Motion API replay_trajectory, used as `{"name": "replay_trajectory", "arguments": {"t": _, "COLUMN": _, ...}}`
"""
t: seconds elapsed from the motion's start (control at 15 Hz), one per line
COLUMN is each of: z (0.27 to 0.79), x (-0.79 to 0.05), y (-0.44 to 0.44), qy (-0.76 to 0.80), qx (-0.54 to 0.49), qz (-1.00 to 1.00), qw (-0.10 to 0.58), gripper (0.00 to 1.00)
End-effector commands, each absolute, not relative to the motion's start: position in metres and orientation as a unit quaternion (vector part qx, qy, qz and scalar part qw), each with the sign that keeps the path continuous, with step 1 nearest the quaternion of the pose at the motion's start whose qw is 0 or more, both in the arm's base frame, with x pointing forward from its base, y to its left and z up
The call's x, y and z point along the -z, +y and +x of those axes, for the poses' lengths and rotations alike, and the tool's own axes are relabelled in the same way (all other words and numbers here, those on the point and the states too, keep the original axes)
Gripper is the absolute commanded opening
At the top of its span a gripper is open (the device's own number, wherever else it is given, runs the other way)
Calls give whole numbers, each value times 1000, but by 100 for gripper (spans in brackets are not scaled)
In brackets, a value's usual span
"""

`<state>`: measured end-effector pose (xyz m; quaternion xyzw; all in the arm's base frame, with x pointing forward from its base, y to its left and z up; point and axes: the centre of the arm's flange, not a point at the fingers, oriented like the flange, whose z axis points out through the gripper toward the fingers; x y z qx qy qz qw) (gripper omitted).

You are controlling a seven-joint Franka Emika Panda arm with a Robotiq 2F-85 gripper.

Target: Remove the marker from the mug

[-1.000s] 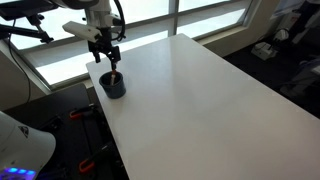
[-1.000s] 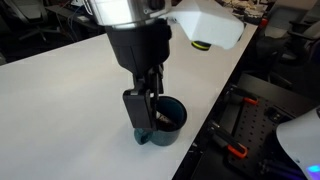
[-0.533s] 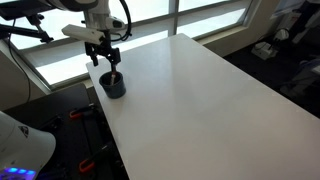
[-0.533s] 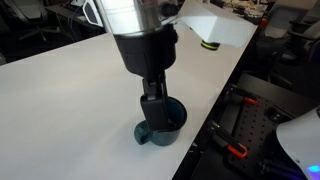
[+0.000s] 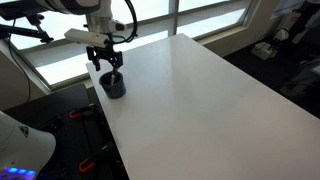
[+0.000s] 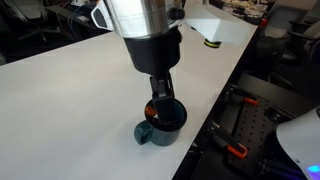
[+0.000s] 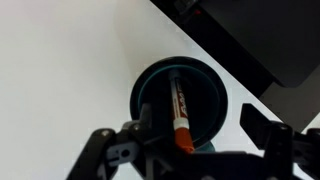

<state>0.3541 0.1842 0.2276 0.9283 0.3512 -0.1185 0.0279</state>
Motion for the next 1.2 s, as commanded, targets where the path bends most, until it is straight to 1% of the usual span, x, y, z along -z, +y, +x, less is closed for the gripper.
{"name": "replay_trajectory", "arguments": {"t": 0.0, "z": 357, "x": -223, "y": 168, "qy": 363, "qx": 123, "qz": 923, "qw": 43, "gripper": 85}}
{"name": "replay_trajectory", "arguments": {"t": 0.2, "z": 356, "x": -215, "y": 166, "qy": 377, "qx": 118, "qz": 917, "qw": 48, "gripper": 79}}
{"name": "replay_trajectory", "arguments": {"t": 0.27, "z": 354, "x": -212, "y": 167, "qy": 383, "qx": 115, "qz": 916, "qw": 46, "gripper": 79}}
{"name": "replay_trajectory", "arguments": {"t": 0.33, "z": 352, "x": -210, "y": 169, "qy": 389, "qx": 110, "qz": 914, "qw": 44, "gripper": 76}}
{"name": "replay_trajectory", "arguments": {"t": 0.4, "z": 350, "x": -207, "y": 172, "qy": 398, "qx": 102, "qz": 911, "qw": 40, "gripper": 79}}
{"name": "replay_trajectory", "arguments": {"t": 0.53, "z": 344, "x": -203, "y": 177, "qy": 421, "qx": 86, "qz": 902, "qw": 33, "gripper": 80}}
{"name": "replay_trajectory", "arguments": {"t": 0.73, "z": 336, "x": -198, "y": 181, "qy": 449, "qx": 64, "qz": 891, "qw": 26, "gripper": 84}}
{"name": "replay_trajectory", "arguments": {"t": 1.0, "z": 328, "x": -194, "y": 184, "qy": 476, "qx": 33, "qz": 879, "qw": 18, "gripper": 75}}
{"name": "replay_trajectory", "arguments": {"t": 1.13, "z": 325, "x": -193, "y": 183, "qy": 484, "qx": 25, "qz": 875, "qw": 15, "gripper": 61}}
